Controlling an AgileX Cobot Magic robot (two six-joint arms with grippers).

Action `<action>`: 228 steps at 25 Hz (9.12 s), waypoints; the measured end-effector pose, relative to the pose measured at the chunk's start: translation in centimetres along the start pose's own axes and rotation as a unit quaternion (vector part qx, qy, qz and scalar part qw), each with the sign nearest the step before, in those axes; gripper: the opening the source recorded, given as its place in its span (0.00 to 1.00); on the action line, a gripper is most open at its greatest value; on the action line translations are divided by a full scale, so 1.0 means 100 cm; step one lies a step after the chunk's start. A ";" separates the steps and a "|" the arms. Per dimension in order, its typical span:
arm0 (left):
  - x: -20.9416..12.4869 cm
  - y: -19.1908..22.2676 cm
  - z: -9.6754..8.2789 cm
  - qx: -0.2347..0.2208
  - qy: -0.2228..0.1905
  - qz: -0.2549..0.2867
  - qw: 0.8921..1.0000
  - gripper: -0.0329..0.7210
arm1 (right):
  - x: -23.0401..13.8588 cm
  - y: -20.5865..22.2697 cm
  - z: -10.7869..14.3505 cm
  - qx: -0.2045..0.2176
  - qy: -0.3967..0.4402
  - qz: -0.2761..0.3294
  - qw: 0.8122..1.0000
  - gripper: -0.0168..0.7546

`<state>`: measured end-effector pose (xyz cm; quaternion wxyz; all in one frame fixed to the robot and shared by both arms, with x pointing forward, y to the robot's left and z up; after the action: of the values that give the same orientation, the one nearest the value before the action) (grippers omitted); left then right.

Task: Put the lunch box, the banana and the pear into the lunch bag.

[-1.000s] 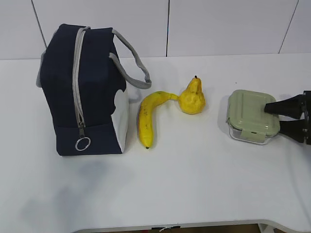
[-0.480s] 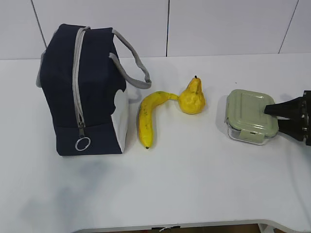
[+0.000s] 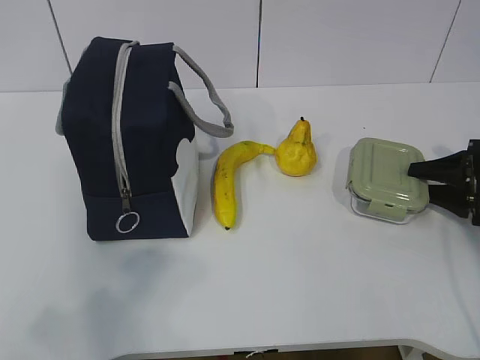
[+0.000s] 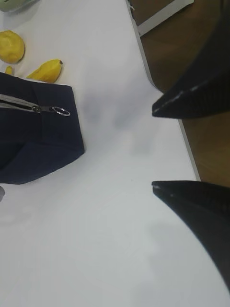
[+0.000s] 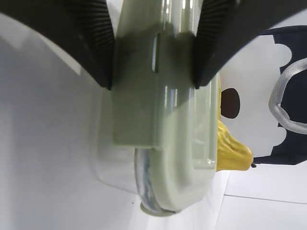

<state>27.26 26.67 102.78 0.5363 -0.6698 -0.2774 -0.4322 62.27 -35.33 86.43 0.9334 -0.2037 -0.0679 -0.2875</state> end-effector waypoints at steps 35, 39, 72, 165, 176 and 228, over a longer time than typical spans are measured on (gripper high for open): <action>0.000 0.000 0.000 0.000 0.000 0.000 1.000 0.45 | 0.002 -0.006 0.010 -0.023 0.040 0.001 0.999 0.52; 0.000 0.000 0.000 0.000 0.000 0.000 1.000 0.45 | 0.003 -0.011 0.016 -0.038 0.039 -0.003 0.998 0.52; 0.129 0.070 0.015 -0.042 -0.084 0.058 0.994 0.45 | 0.014 -0.003 0.087 -0.025 -0.004 0.003 1.000 0.52; 0.147 0.275 0.010 -0.232 -0.253 0.184 0.921 0.03 | -0.067 0.181 0.293 -0.009 -0.138 0.171 0.976 0.51; 0.146 0.273 0.007 -0.243 -0.248 0.186 0.919 0.03 | -0.073 0.193 0.284 -0.072 -0.213 0.174 0.959 0.51; 0.145 0.270 0.003 -0.258 -0.241 0.196 0.915 0.02 | -0.129 0.246 0.283 -0.038 -0.438 0.281 0.853 0.57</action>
<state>56.72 18.36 102.52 0.3358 -0.9096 -0.1403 -0.2002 65.22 1.64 100.54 0.8394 -0.3544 -0.3990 0.1033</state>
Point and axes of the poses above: a point on each arm's last joint axis where the gripper is mounted, y pointing out along that axis toward the gripper, z along the wrist's bending axis when the last joint is at zero, x = y × z, the point moved 5 cm from there along y, pointing out along that axis toward the gripper, and after that the axes turned 2 degrees about y, right-handed, at the moved point
